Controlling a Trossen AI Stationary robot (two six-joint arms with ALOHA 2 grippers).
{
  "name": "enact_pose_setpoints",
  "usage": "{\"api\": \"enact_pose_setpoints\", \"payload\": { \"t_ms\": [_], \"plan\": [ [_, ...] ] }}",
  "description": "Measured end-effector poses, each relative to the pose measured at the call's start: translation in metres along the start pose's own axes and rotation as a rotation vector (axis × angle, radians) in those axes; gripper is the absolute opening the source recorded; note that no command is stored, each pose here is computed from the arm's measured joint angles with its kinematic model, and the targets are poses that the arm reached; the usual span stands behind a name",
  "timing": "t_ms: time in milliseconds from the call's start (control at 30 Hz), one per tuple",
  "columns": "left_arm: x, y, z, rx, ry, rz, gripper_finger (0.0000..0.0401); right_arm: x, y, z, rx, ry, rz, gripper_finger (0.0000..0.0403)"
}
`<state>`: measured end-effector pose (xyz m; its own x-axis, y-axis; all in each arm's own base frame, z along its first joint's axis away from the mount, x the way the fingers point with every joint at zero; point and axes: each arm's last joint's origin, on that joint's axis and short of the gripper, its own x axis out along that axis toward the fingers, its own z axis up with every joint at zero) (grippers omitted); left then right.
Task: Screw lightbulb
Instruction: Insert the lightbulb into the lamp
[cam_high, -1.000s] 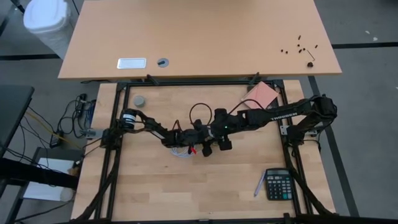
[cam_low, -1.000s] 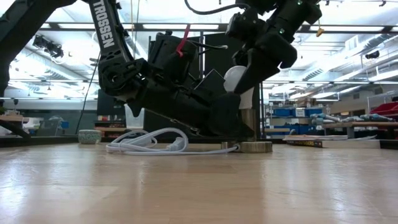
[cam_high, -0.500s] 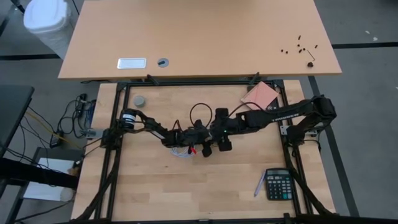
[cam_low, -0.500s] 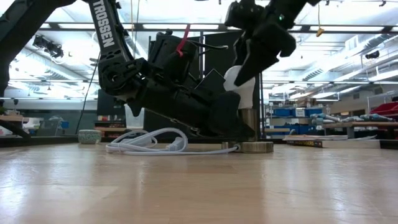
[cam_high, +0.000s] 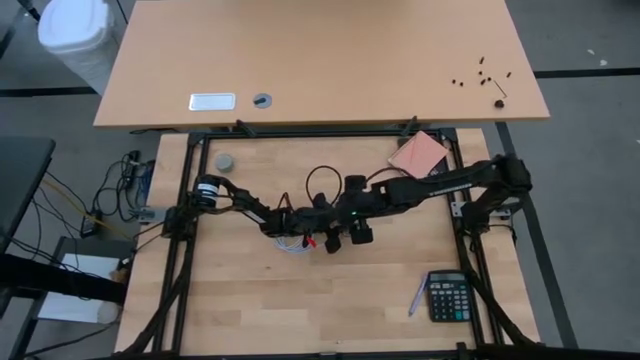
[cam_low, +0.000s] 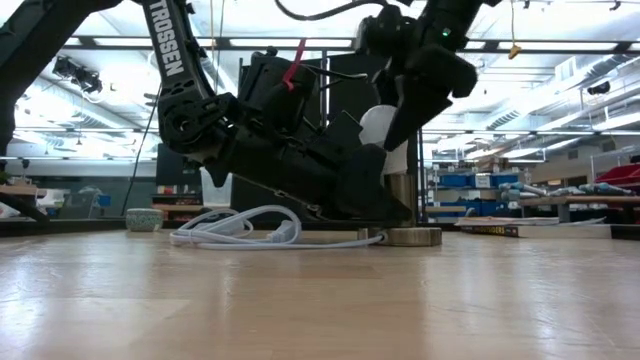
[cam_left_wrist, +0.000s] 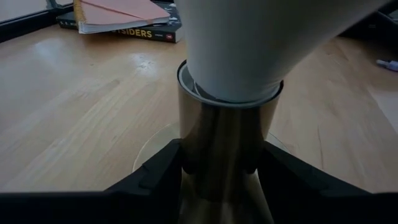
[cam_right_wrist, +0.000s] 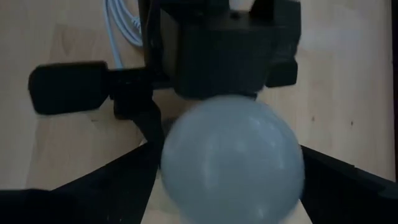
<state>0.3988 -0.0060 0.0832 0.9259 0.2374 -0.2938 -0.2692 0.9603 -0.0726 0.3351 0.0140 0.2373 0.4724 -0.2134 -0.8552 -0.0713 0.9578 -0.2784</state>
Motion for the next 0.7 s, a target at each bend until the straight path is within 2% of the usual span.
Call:
{"api": "enact_pose_setpoints", "payload": {
  "t_ms": [433, 700],
  "plan": [
    [0.000, 0.000, -0.001, -0.004, 0.015, -0.001, 0.0193, 0.021, 0.000, 0.039, -0.088, 0.241, 0.044, 0.0351],
    [0.000, 0.000, -0.002, -0.022, 0.016, -0.002, 0.0193, 0.025, 0.001, 0.043, -0.116, 0.294, 0.060, 0.0326]
  ]
}}
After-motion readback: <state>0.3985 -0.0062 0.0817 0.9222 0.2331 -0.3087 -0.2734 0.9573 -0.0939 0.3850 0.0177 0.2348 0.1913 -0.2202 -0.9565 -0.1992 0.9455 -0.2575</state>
